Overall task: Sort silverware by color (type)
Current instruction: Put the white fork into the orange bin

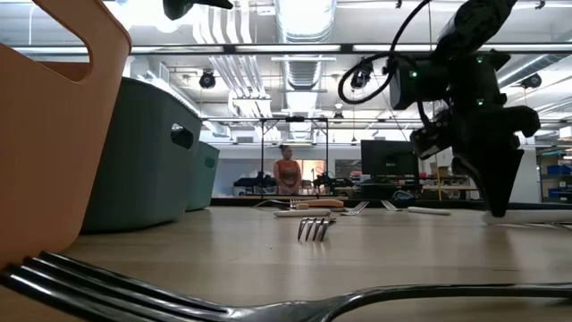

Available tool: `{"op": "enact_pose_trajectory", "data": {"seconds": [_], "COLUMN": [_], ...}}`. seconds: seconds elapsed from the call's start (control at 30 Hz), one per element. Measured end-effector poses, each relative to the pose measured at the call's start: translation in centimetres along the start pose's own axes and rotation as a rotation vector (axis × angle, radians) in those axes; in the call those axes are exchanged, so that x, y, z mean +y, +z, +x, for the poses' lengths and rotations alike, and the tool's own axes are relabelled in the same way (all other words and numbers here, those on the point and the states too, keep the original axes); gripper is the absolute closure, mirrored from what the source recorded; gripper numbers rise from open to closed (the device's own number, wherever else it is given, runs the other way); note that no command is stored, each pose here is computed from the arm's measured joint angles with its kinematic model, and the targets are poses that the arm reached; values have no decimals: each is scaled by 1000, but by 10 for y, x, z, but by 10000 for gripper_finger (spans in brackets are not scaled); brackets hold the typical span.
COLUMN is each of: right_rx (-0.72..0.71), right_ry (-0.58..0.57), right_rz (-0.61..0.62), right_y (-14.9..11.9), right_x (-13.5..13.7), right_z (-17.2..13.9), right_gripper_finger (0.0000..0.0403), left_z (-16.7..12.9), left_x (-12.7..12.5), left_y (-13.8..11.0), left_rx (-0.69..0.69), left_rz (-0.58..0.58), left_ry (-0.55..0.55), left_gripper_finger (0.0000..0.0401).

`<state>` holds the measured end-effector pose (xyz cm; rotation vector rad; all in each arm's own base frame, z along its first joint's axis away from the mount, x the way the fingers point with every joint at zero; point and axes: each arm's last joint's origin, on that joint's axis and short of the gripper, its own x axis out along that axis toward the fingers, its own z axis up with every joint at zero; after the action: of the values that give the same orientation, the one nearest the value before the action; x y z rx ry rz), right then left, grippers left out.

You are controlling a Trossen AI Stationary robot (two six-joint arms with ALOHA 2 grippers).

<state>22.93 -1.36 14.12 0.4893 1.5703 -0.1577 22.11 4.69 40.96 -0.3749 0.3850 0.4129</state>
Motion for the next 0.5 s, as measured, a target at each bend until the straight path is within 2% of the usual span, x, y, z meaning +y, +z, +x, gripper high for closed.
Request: {"op": "enact_pose_trajectory", "data": {"seconds": [0.23,0.5], "right_rx": [0,9], "right_ry": [-1,-3], "right_rz": [-13,-13], "right_y": [1,2], "right_x": [0,0], "right_z": [2,5], "right_gripper_finger": [323,334], "left_z": [0,0], "left_x": [0,0], "left_y": [0,0], "left_rx": [1,2], "left_rz": [3,4], "left_ry": [0,1], "left_gripper_finger": [324,324]}}
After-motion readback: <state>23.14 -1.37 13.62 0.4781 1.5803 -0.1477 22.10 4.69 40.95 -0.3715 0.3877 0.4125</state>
